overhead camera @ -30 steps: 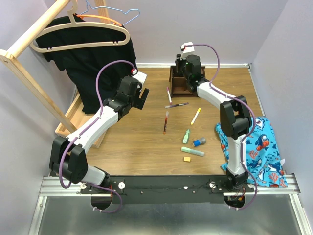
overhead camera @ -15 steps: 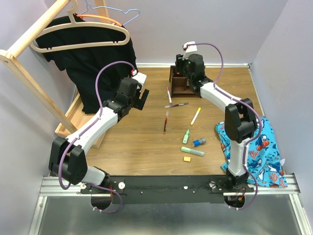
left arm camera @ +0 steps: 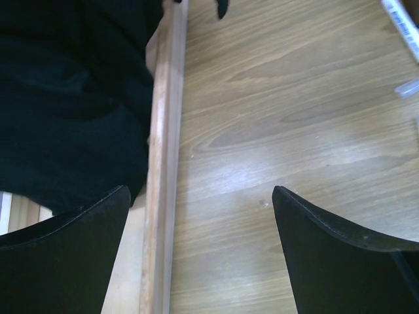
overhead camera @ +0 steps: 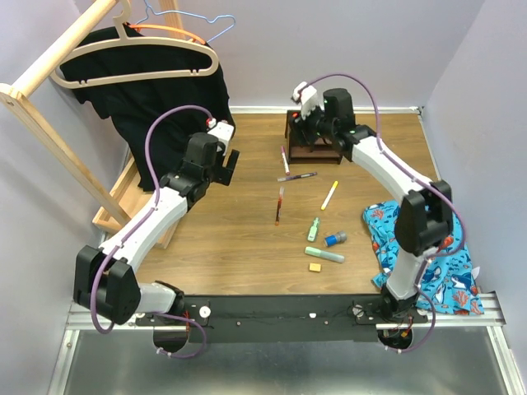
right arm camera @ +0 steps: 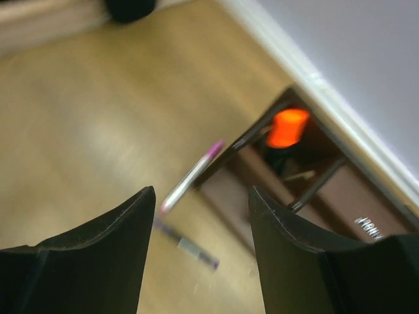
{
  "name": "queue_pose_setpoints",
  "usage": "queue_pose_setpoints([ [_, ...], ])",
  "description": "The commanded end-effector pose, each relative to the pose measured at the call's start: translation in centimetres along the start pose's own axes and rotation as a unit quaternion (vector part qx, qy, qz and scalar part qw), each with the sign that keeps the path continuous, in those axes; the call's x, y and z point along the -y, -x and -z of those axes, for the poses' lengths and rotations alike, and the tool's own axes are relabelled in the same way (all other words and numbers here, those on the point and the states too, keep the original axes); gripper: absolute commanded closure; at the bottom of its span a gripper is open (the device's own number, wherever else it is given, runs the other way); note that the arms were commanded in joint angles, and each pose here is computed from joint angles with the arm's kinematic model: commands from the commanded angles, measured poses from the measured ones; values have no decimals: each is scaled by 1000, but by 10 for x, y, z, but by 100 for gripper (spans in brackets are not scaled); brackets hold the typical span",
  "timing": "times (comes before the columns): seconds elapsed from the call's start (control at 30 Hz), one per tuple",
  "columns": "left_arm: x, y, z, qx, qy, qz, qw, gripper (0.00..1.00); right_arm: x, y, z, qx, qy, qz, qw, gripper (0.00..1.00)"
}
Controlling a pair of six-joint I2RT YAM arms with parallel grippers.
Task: Sort the stationery into containers
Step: Place the pen in the storage box, then pick up the pen from the center of the board.
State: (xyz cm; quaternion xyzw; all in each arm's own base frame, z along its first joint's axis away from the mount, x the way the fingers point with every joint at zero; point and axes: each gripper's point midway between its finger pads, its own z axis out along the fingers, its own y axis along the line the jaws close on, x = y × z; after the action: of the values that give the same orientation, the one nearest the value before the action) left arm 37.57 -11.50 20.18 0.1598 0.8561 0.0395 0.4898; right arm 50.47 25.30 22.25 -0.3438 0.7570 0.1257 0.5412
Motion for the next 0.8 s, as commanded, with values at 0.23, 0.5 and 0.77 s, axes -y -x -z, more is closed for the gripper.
queue_pose_setpoints([
  [0.23, -22, -2, 18, 14, -3, 10, 1000, 1, -137, -151, 108, -315, 224, -15, 922, 36],
  [0.5, -19, 8, 40, 50, -27, 5, 998, 1, -176, -171, 157, -354, 261, 1, 898, 36],
  [0.77, -42, 12, 63, 85, 6, -10, 996, 1, -195, -194, 211, -378, 217, -41, 899, 44],
])
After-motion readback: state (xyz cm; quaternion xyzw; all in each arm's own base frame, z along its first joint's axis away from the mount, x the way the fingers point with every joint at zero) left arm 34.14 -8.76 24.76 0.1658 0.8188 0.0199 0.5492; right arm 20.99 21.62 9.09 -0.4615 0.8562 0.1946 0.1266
